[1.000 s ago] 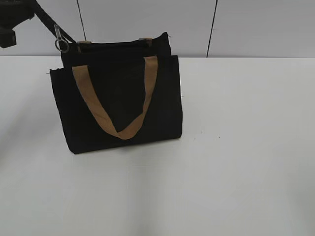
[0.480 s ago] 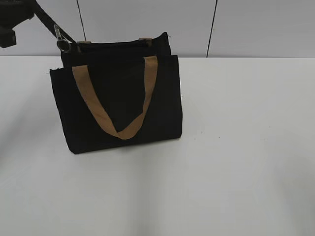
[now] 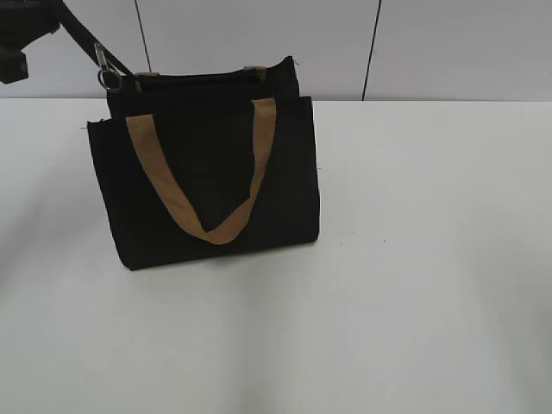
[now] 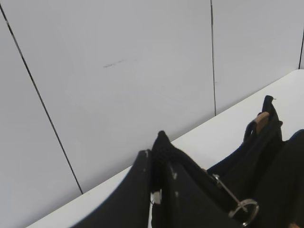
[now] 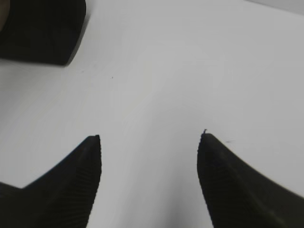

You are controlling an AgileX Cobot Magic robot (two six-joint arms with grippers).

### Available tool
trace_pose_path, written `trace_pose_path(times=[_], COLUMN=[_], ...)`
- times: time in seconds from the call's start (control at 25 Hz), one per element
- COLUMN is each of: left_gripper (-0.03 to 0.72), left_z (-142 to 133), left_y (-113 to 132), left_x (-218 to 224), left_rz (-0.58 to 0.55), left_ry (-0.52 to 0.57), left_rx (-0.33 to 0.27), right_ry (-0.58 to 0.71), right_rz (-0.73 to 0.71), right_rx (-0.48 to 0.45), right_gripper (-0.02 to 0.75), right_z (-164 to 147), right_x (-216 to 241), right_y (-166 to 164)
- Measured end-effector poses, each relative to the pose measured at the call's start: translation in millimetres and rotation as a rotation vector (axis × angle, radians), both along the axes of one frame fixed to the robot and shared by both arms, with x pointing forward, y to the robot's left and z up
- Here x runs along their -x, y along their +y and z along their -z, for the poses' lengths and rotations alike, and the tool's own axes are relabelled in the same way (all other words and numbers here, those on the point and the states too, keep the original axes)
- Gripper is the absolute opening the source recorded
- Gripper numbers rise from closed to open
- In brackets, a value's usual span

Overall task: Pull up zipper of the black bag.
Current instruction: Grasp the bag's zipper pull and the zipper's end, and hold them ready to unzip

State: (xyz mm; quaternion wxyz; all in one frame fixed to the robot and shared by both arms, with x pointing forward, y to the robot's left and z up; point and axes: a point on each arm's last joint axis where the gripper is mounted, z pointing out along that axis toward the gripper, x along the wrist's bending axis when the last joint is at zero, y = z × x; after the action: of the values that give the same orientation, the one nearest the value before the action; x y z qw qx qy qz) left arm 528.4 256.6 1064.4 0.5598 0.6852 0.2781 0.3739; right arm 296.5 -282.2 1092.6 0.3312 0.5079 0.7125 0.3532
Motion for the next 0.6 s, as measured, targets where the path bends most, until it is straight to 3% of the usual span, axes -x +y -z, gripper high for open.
trace_pose_path(times=[0.2,0.6], left_gripper=[0.015,0.015], left_z=[0.0,0.0], left_y=[0.0,0.0], left_x=[0.0,0.0], left_rz=[0.000,-0.001], left_ry=[0.000,0.000], left_rx=[0.001,0.000], right_ry=[-0.024,0.168], right_rz=[-0.043,-0.250], right_rx=[0.026,0.067], right_gripper=[0.484,0.484], right_z=[-19.4,-22.2], right_x=[-11.6,-82.3], right_y=[1.1,21.7])
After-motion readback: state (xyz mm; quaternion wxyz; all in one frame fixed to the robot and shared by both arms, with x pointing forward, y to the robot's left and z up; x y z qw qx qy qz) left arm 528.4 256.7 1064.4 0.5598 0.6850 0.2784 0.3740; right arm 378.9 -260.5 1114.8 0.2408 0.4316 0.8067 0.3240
